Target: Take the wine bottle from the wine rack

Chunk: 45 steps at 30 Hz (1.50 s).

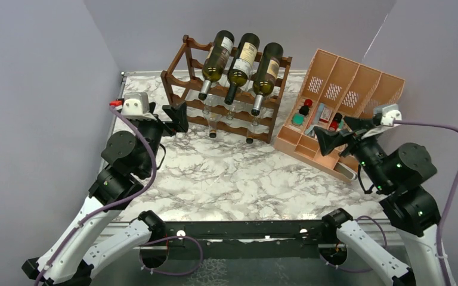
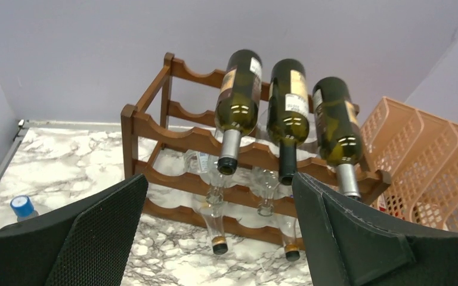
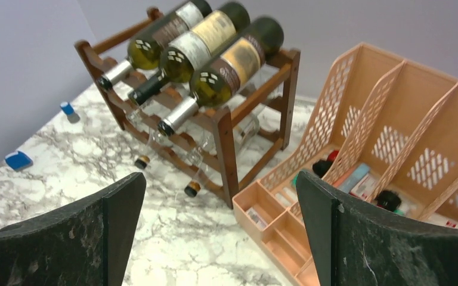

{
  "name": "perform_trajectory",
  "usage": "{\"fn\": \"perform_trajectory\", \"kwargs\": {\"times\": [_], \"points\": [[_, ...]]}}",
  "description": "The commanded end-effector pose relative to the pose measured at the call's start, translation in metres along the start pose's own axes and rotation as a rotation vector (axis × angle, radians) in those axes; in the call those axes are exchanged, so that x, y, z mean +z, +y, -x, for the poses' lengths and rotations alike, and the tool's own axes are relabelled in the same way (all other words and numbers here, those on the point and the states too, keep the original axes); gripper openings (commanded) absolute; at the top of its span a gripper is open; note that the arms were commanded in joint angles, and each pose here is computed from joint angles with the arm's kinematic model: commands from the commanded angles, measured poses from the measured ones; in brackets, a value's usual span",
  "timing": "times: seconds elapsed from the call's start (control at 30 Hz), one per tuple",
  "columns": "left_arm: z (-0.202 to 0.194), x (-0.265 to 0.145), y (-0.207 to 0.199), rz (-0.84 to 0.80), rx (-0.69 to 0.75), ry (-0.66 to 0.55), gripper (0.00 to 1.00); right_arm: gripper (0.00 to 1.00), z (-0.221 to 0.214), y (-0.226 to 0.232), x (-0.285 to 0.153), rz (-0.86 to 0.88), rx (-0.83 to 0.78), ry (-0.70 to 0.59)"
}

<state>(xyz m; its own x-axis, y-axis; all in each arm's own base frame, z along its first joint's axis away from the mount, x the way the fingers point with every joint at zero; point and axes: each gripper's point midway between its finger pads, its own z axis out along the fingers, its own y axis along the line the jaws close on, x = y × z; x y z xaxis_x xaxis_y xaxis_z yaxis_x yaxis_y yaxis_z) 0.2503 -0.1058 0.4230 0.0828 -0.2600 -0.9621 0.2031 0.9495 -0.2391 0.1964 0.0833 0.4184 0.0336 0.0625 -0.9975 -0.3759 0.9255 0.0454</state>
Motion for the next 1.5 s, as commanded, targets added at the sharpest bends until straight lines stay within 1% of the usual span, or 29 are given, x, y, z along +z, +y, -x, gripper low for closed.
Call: {"fn": "perform_trajectory", "kwargs": {"times": [0.0,0.2,0.47,0.6,0.73,0.9,1.03,1.2,1.33,1.47], "points": [[-0.012,0.014,0.001,-0.013,-0.035,-0.037,0.98,0.99,-0.027,-0.007,0.021,-0.071,0.081,0.041],[-0.048,0.032,0.015,0.007,-0.034,-0.027,0.98,0.99,-0.087,-0.015,0.042,-0.180,0.196,0.169],[-0.091,0.050,0.023,-0.002,-0.006,0.011,0.99,0.99,-0.151,-0.006,0.057,-0.231,0.312,0.338],[-0.110,0.050,0.027,0.012,-0.013,0.078,0.99,0.99,-0.183,0.006,0.057,-0.229,0.393,0.429],[-0.126,0.044,0.022,-0.013,-0.028,0.166,0.99,0.99,-0.206,0.007,0.052,-0.255,0.424,0.491],[-0.141,0.030,0.016,-0.047,-0.038,0.302,0.99,0.99,-0.212,0.014,0.049,-0.224,0.428,0.533],[-0.134,0.024,0.012,-0.046,-0.045,0.373,0.99,0.99,-0.209,0.032,0.047,-0.126,0.439,0.569],[-0.111,0.034,-0.005,-0.079,-0.047,0.422,0.99,0.99,-0.204,0.045,0.049,-0.027,0.419,0.564],[-0.097,0.045,-0.020,-0.123,-0.058,0.431,0.99,0.99,-0.190,0.042,0.052,-0.040,0.406,0.540],[-0.085,0.067,-0.025,-0.127,-0.007,0.424,0.99,0.99,-0.175,0.045,0.049,-0.013,0.390,0.540]]}}
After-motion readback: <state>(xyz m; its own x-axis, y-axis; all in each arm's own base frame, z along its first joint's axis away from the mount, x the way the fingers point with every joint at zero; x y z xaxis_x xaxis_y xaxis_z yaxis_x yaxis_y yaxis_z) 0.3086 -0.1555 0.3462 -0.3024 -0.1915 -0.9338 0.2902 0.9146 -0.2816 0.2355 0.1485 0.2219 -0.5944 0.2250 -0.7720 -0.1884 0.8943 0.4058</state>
